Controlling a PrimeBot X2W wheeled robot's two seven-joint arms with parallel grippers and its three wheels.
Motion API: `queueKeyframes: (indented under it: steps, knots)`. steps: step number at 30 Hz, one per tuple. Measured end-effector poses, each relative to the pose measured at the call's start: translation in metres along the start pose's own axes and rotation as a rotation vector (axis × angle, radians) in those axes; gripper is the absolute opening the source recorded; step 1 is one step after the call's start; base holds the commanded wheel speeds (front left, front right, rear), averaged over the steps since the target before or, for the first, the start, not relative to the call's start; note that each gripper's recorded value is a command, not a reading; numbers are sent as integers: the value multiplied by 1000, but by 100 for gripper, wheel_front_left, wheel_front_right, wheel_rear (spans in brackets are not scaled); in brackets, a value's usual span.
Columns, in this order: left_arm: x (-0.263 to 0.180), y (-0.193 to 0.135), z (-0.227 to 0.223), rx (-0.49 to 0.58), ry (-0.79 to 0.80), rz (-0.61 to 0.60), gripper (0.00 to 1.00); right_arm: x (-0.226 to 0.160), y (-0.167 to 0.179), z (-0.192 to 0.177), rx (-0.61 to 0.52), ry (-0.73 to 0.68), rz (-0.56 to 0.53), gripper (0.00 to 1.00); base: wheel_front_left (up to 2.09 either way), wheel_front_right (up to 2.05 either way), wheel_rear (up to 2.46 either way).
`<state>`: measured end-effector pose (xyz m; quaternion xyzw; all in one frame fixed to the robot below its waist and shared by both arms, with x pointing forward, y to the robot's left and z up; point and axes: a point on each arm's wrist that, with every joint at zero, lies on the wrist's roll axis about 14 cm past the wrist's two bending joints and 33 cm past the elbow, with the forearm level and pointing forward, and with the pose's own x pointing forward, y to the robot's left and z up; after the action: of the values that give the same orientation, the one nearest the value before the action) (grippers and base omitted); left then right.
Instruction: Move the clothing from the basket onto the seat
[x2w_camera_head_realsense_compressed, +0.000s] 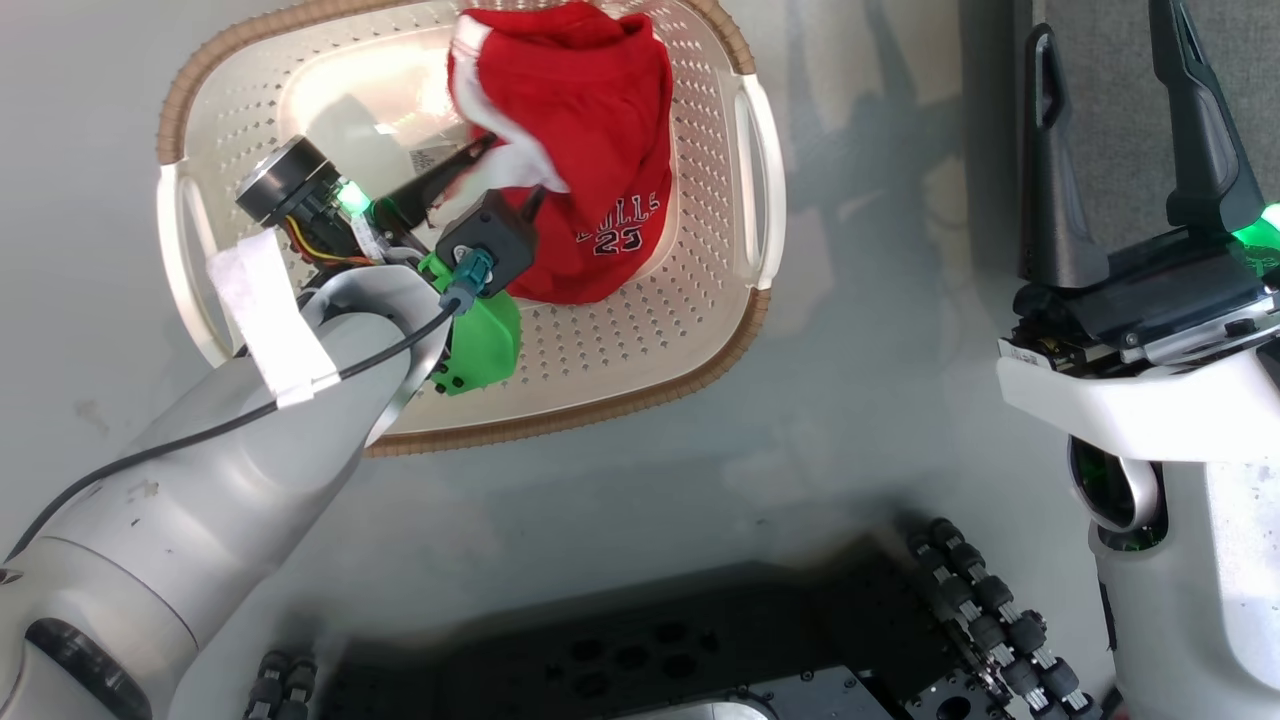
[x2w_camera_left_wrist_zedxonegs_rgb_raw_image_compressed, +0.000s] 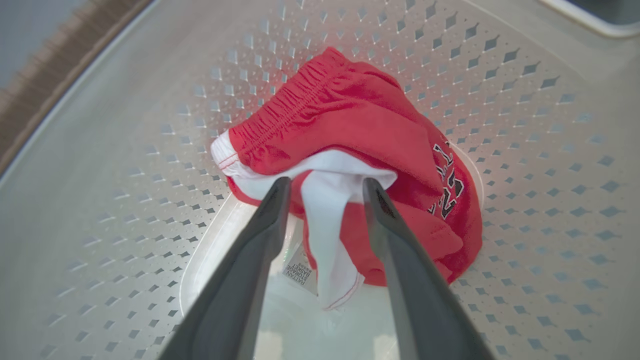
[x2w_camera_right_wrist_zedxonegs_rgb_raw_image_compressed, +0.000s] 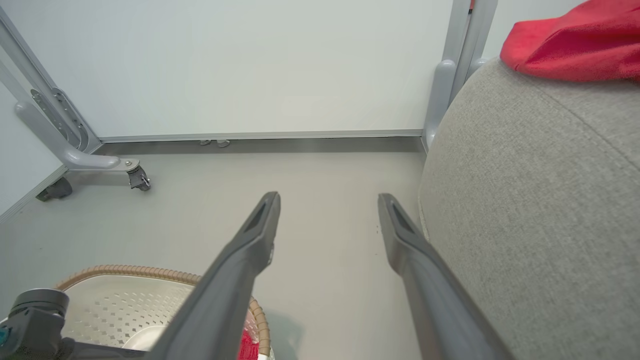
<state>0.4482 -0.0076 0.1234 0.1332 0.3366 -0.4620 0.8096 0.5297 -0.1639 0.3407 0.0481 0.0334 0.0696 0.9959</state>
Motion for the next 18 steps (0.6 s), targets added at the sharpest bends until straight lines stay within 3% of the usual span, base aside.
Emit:
queueKeyframes:
  steps: [18]
  knots:
    - [10, 16, -63, 14, 212, -10, 100, -1, 5, -33, 6, 66, 33, 100, 0, 0, 0]
